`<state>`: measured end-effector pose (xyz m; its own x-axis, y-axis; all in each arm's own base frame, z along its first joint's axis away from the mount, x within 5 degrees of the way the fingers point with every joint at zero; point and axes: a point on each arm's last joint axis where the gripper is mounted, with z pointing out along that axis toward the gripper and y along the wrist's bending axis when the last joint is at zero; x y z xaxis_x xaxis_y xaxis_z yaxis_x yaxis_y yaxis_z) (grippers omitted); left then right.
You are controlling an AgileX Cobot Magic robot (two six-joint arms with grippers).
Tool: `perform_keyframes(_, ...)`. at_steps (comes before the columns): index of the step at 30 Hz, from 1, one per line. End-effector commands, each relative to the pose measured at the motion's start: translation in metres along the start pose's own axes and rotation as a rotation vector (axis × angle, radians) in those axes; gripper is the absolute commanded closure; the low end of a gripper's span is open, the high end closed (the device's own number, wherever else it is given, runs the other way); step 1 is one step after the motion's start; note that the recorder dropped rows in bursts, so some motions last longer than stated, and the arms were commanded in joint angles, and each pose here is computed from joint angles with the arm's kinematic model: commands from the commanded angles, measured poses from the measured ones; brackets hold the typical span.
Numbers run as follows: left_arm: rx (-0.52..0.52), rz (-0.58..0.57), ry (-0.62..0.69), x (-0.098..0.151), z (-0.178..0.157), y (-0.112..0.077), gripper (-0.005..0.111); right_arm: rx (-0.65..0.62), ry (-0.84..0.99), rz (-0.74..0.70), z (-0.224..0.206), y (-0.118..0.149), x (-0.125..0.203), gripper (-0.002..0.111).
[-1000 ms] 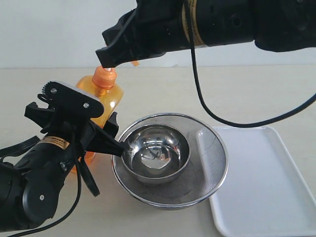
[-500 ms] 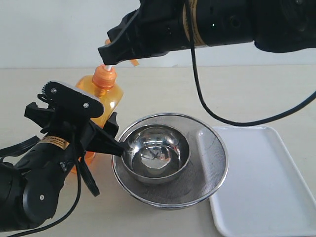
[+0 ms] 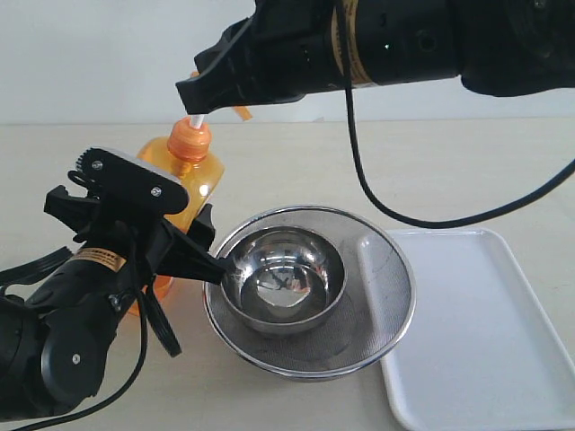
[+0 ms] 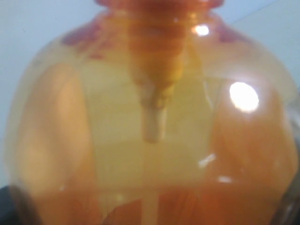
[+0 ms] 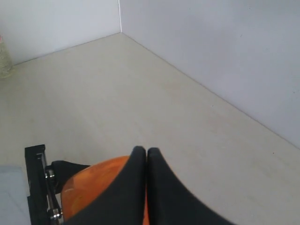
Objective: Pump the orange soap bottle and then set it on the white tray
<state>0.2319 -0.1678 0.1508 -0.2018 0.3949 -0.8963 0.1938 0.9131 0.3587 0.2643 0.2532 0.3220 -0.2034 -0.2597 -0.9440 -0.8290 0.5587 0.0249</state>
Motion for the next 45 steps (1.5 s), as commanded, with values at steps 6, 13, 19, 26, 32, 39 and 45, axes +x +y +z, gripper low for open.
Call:
perform_keyframes(6, -0.017, -0.005, -0.042, -0.006, 0.001, 0.002, 0.102, -0.09, 0.105, 0.048, 0.024, 0.002, 0.03, 0.108)
perform_keyframes(13, -0.017, -0.005, -0.042, -0.006, 0.001, 0.002, 0.102, -0.092, 0.105, 0.048, 0.024, 0.003, 0.03, 0.108)
perform_keyframes(19, -0.017, -0.005, -0.042, -0.006, 0.001, 0.002, 0.102, -0.092, 0.105, 0.048, 0.024, 0.003, 0.03, 0.108)
perform_keyframes(26, -0.017, -0.005, -0.042, -0.006, 0.001, 0.002, 0.102, -0.092, 0.105, 0.05, 0.024, 0.003, 0.03, 0.108)
perform_keyframes(32, -0.017, -0.005, -0.042, -0.006, 0.001, 0.002, 0.102, -0.092, 0.105, 0.05, 0.024, 0.003, 0.03, 0.108)
perform_keyframes(39, -0.017, -0.005, -0.042, -0.006, 0.001, 0.002, 0.102, -0.092, 0.101, 0.049, 0.023, 0.003, 0.029, 0.108)
perform_keyframes(45, -0.017, -0.005, -0.042, -0.006, 0.001, 0.002, 0.102, 0.011, -0.041, -0.028, -0.005, -0.001, -0.014, 0.108)
